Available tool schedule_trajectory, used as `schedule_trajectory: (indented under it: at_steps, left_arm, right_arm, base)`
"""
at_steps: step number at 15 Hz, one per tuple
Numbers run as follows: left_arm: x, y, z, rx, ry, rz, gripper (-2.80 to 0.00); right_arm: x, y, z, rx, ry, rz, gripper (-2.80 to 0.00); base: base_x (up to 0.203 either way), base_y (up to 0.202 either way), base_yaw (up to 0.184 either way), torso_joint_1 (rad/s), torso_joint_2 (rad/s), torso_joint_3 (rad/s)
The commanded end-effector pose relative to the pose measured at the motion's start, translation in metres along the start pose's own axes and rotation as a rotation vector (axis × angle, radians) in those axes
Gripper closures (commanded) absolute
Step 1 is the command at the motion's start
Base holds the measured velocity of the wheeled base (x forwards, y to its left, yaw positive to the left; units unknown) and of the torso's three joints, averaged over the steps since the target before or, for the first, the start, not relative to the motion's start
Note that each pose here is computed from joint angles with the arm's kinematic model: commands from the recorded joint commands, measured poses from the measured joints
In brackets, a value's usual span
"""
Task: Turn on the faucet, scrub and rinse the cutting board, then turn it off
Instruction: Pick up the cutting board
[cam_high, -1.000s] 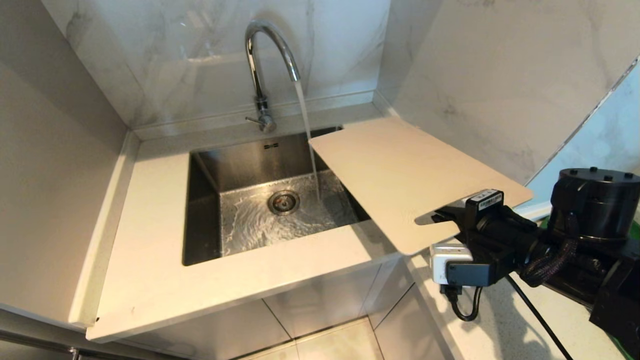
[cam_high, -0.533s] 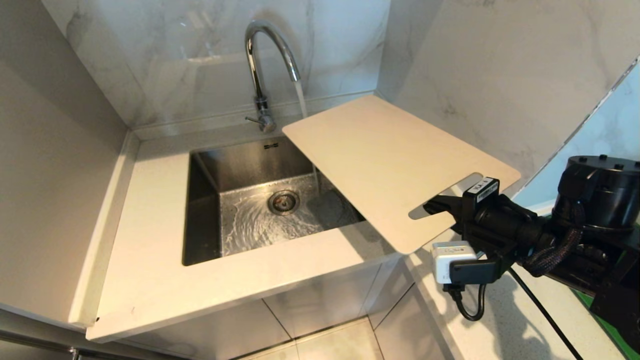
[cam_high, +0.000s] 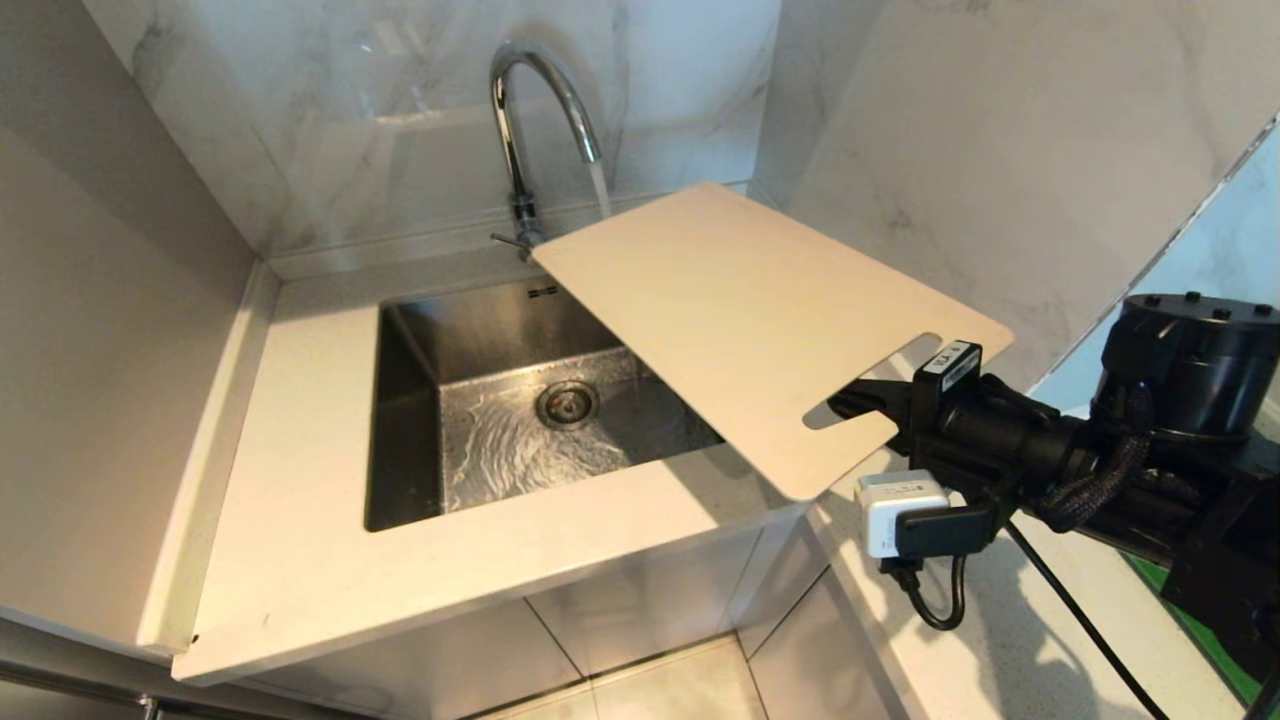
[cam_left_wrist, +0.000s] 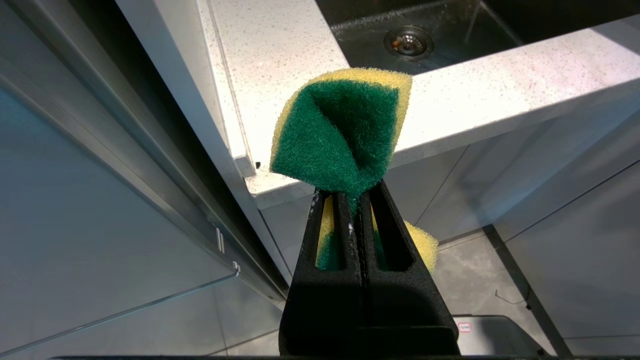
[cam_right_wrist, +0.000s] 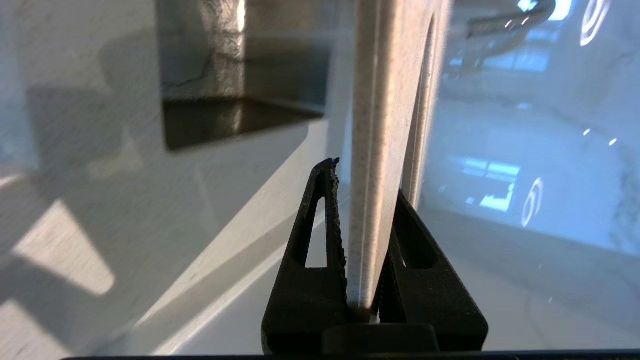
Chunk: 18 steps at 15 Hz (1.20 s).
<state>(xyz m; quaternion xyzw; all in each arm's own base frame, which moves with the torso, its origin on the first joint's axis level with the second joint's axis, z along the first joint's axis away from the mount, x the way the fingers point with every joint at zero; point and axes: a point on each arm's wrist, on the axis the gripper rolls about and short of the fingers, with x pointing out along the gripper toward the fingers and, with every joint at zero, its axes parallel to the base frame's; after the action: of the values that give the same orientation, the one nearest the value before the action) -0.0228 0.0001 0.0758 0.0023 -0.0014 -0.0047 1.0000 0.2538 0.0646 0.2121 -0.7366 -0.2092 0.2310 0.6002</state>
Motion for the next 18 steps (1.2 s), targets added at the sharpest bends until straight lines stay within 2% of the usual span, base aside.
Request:
schedule_trajectory:
  at_steps: [1,4,6,10,18]
  left_arm:
    - [0.0,0.0,0.0,0.0,-0.002,0.0,0.0]
    - [0.0,0.0,0.0,0.0,-0.002,0.0,0.0]
    - [0.0,0.0,0.0,0.0,-0.002,0.0,0.0]
    - [0.0,0.0,0.0,0.0,-0.002,0.0,0.0]
    - [0.0,0.0,0.0,0.0,-0.002,0.0,0.0]
  right_arm:
    - [0.011,0.002,-0.003,-0.009,-0.034,0.002,0.0]
    - [0.017,0.005,0.001,-0.053,-0.108,0.007,0.0]
    - [0.016,0.007,0.003,-0.063,-0.127,0.054,0.0]
    - [0.004,-0.007,0.005,-0.132,-0.157,0.153,0.0]
    - [0.005,-0.041,-0.005,-0.245,-0.211,0.263,0.0]
  base:
    - [0.0,0.0,0.0,0.0,0.0,0.0]
    - [0.0,0.0,0.0,0.0,0.0,0.0]
    - [0.0,0.0,0.0,0.0,0.0,0.0]
    - [0.0,0.0,0.0,0.0,0.0,0.0]
    - [0.0,0.0,0.0,0.0,0.0,0.0]
